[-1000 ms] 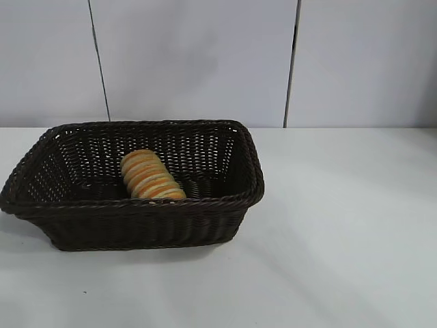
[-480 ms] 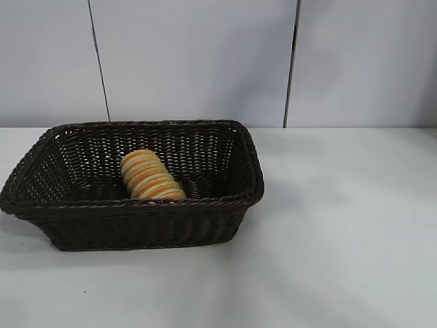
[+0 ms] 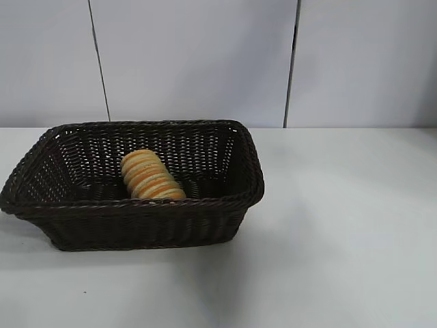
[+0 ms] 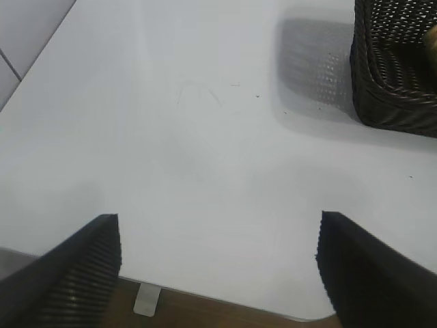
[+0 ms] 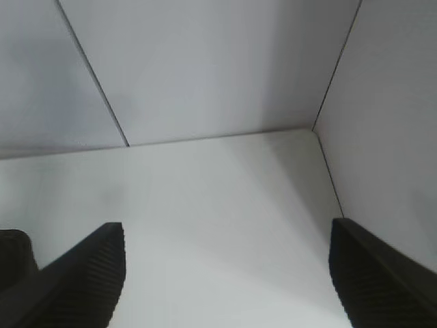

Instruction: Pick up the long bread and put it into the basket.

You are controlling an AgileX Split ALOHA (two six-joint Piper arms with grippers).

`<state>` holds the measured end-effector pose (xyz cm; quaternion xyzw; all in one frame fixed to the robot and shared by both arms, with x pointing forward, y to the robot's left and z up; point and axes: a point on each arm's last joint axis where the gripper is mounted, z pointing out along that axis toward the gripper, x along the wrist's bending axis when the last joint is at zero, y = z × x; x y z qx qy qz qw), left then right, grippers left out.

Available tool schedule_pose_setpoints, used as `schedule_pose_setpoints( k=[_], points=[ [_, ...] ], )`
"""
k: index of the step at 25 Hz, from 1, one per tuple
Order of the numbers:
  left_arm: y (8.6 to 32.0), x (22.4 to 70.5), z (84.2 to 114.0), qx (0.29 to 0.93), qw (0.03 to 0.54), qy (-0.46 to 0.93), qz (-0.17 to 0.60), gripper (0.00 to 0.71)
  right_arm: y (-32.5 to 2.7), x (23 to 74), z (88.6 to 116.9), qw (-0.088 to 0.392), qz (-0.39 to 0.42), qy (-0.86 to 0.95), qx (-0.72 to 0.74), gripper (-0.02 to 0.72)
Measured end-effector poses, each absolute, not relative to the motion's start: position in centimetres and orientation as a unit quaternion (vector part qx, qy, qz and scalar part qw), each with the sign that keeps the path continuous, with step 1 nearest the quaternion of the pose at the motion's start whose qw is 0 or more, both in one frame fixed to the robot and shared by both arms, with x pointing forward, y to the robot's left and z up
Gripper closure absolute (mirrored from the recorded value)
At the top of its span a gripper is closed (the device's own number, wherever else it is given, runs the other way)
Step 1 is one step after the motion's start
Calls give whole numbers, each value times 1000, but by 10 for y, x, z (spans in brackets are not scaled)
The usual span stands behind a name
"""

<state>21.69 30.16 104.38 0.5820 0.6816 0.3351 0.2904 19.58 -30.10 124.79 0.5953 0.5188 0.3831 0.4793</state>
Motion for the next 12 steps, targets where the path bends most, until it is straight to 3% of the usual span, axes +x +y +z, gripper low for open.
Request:
schedule_pose_setpoints(
  k=[6, 12],
  points=[
    [302, 217, 1044, 582, 290, 682, 335, 140, -296, 146, 1156, 488, 409, 493, 592, 136],
    [302, 217, 1044, 582, 290, 682, 335, 140, -300, 185, 1098, 428, 348, 540, 636, 136]
  ],
)
